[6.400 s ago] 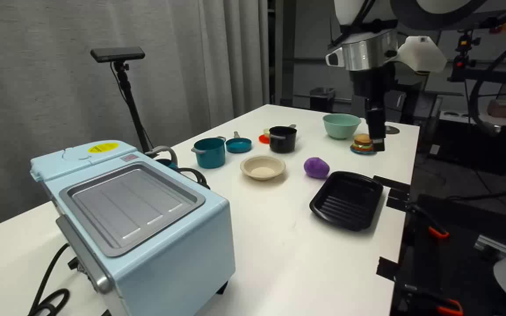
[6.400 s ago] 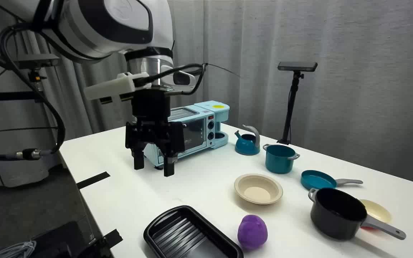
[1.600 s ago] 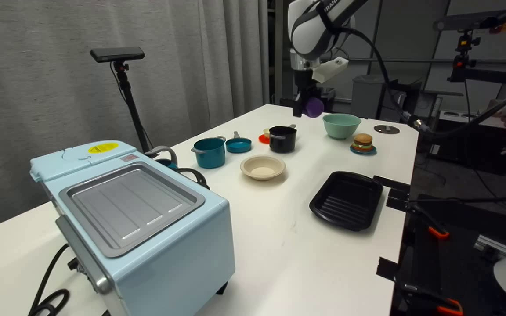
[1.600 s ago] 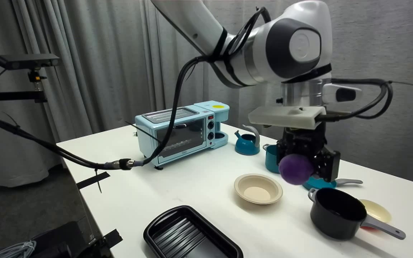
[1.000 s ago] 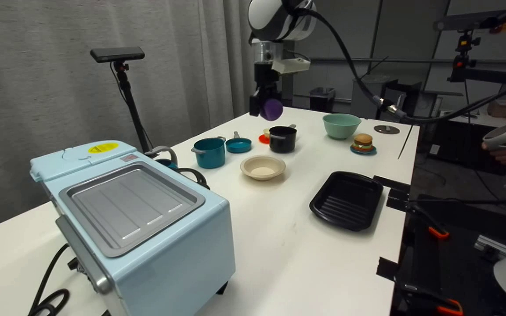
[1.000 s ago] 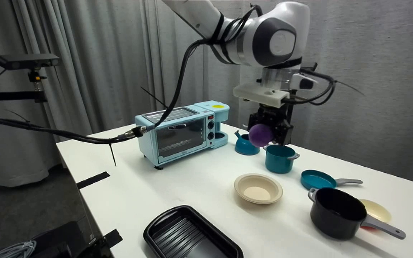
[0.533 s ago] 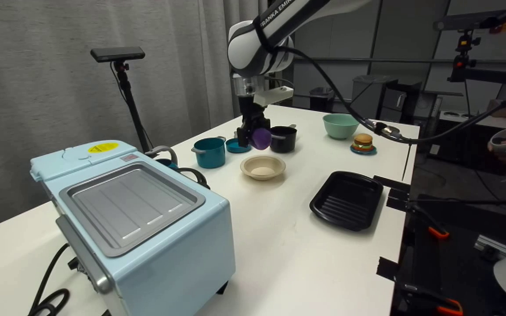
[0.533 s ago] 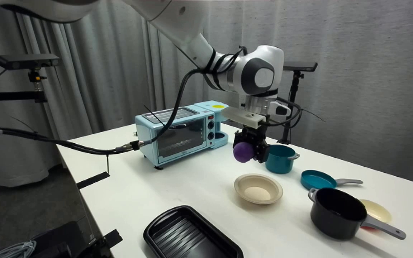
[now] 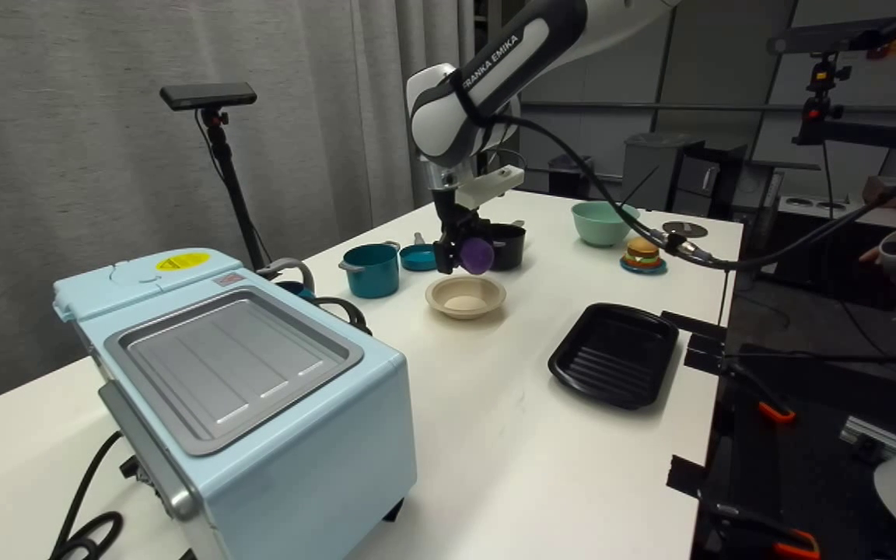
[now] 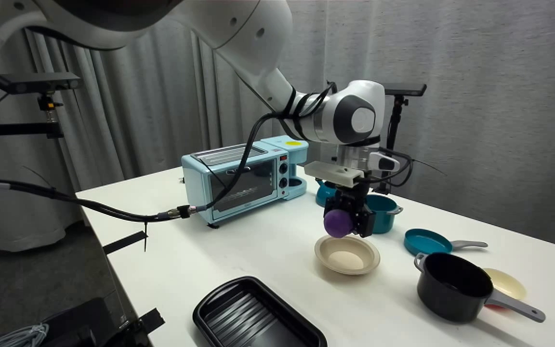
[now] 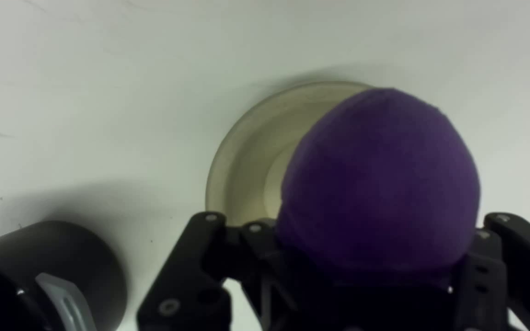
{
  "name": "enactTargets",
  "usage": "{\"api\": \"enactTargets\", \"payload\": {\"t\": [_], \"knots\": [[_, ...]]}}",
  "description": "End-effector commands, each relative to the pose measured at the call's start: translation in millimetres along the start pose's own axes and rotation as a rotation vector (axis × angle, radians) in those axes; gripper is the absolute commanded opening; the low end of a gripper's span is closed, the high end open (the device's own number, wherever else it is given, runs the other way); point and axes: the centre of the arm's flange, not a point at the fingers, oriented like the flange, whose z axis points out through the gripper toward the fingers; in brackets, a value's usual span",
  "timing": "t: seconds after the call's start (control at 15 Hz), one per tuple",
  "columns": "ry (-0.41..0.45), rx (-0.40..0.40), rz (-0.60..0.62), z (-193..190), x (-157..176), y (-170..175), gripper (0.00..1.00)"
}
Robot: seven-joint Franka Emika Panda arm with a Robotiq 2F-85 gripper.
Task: Put the purple ball in the cream white plate
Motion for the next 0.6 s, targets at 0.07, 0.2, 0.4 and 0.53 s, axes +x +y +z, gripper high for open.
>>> {"api": "enactTargets", "payload": {"t": [0.07, 0.2, 0.4, 0.53], "knots": [[0.049, -0.038, 0.029, -14.2, 11.5, 18.9, 0.44], [0.075, -0.025, 0.04, -23.3, 8.9, 32.7, 0.6], [0.111, -0.006, 0.056, -35.4, 5.8, 48.4, 0.82], [0.136, 0.009, 0.059, -44.3, 2.7, 54.2, 0.98]]}}
